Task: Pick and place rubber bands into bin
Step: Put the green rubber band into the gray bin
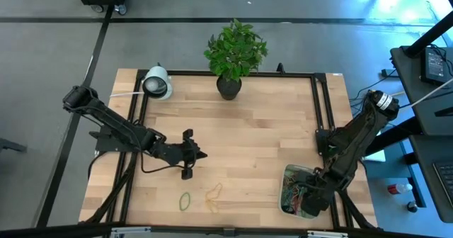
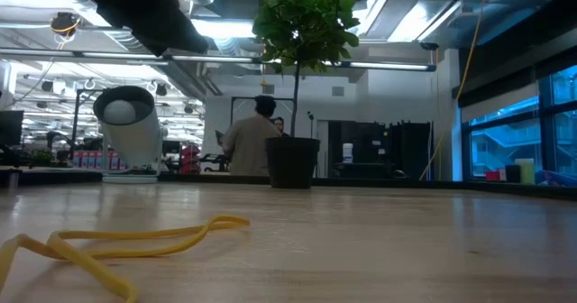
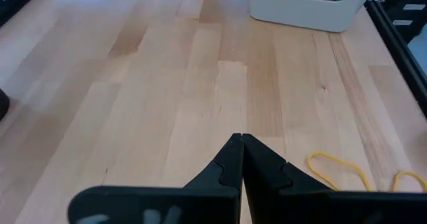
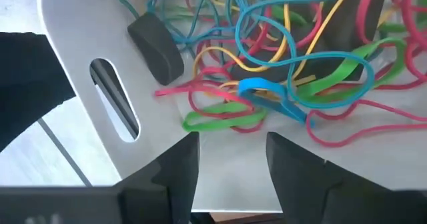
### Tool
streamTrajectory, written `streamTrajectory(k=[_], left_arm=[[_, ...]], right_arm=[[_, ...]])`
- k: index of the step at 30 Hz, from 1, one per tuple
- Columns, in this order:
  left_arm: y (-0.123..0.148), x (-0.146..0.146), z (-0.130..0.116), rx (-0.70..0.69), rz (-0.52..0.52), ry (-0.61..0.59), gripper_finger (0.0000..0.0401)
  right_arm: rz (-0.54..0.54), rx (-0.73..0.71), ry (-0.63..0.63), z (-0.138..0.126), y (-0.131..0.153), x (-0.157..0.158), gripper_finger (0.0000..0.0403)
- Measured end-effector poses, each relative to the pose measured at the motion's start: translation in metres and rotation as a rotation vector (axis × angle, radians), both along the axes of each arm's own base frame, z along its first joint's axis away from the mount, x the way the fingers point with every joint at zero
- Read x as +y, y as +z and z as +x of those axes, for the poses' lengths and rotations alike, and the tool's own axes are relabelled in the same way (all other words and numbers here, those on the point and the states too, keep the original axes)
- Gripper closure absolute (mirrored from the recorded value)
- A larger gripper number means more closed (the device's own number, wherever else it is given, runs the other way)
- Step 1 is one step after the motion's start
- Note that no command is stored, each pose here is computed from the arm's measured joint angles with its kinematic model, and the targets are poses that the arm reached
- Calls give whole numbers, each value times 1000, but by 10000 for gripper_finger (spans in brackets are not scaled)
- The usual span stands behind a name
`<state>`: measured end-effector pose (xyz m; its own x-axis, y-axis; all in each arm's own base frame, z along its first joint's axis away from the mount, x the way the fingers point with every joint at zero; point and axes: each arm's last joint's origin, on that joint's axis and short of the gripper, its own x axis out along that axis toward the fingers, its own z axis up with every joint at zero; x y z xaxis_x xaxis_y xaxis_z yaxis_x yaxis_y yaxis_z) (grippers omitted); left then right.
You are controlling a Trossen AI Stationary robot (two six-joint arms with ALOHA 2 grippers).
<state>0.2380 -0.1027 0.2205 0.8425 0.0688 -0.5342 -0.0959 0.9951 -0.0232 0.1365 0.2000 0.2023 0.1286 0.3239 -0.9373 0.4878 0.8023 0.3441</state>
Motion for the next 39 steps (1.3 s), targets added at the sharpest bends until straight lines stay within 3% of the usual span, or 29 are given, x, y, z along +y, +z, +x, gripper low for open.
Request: streamTrajectory(k=[7, 10, 14, 19, 23, 32, 39], left_arm=[[1, -1, 0, 13, -24, -16, 400], [10, -3, 1, 30, 2, -51, 400], [31, -8, 3, 42, 29, -48, 400], [50, -17, 6, 99, 39, -52, 400], [57, -23, 9, 176, -31, 61, 400], [39, -62, 33, 378, -204, 212, 400], [11, -89, 43, 588, -408, 590, 400]], right_arm=[[22, -25, -30, 7, 9, -2, 249], [12, -50, 32, 8, 15, -1, 291], [-2, -98, 146, 7, 21, -3, 379], [-93, -221, 195, 0, 35, -18, 394], [-161, -322, 224, -12, 44, -39, 399], [-131, -488, 297, -46, 49, -88, 399], [-167, -662, 333, -62, 51, -114, 399]])
